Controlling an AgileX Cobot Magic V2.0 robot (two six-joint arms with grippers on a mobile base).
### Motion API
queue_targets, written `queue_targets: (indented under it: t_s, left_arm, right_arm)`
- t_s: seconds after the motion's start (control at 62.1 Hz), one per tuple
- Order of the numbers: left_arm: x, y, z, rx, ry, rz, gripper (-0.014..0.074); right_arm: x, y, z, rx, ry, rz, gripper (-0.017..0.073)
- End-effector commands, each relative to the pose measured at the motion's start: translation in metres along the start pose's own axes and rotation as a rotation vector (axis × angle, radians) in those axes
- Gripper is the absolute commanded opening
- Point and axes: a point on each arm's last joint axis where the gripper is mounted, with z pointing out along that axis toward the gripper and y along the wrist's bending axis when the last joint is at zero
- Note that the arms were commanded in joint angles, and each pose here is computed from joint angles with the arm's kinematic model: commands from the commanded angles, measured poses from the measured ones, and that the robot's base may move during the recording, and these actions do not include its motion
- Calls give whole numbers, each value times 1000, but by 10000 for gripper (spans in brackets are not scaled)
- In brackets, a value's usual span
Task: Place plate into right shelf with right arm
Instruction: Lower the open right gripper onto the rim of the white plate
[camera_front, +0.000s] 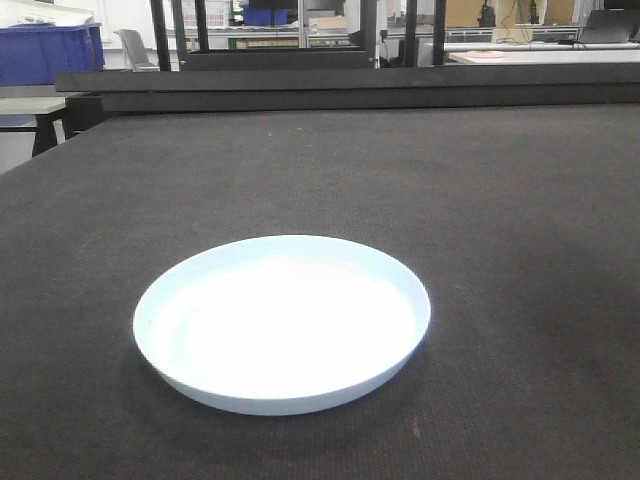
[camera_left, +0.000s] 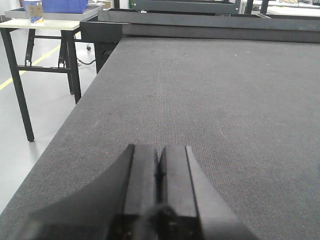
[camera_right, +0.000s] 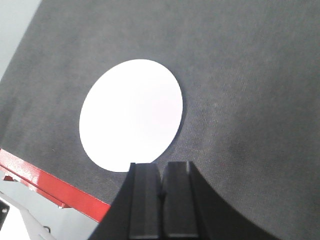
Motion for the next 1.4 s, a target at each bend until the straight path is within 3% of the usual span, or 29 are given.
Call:
queue_targets:
  t_s: [0.0, 0.225, 0.467, 0.564, 0.725, 0.966, 1.16, 1.385]
  left_arm:
    - [-5, 0, 0, -3, -81, -9, -47]
    - [-5, 0, 0, -3, -81, -9, -47]
    - [-5, 0, 0, -3, -81, -9, -47]
    - [-5, 0, 0, -3, -81, -9, -47]
    - [-5, 0, 0, -3, -81, -9, -47]
    - [-5, 0, 0, -3, -81, -9, -47]
    - [-5, 0, 0, -3, -81, -9, -47]
    - [-5, 0, 0, -3, -81, -9, -47]
  right_arm:
    - [-19, 5, 12, -52, -46, 12, 56]
    - [-21, 15, 76, -107, 103, -18, 56]
    - [-17, 13, 136, -78, 180, -16, 80]
    - [-14, 8, 150, -66, 228, 0, 255]
    - [-11, 2, 163, -49, 255, 17, 641]
    - [-11, -2, 178, -48, 322, 25, 632]
    - [-21, 8, 189, -40, 373, -77, 632]
    - [-23, -1, 204, 65, 440, -115, 632]
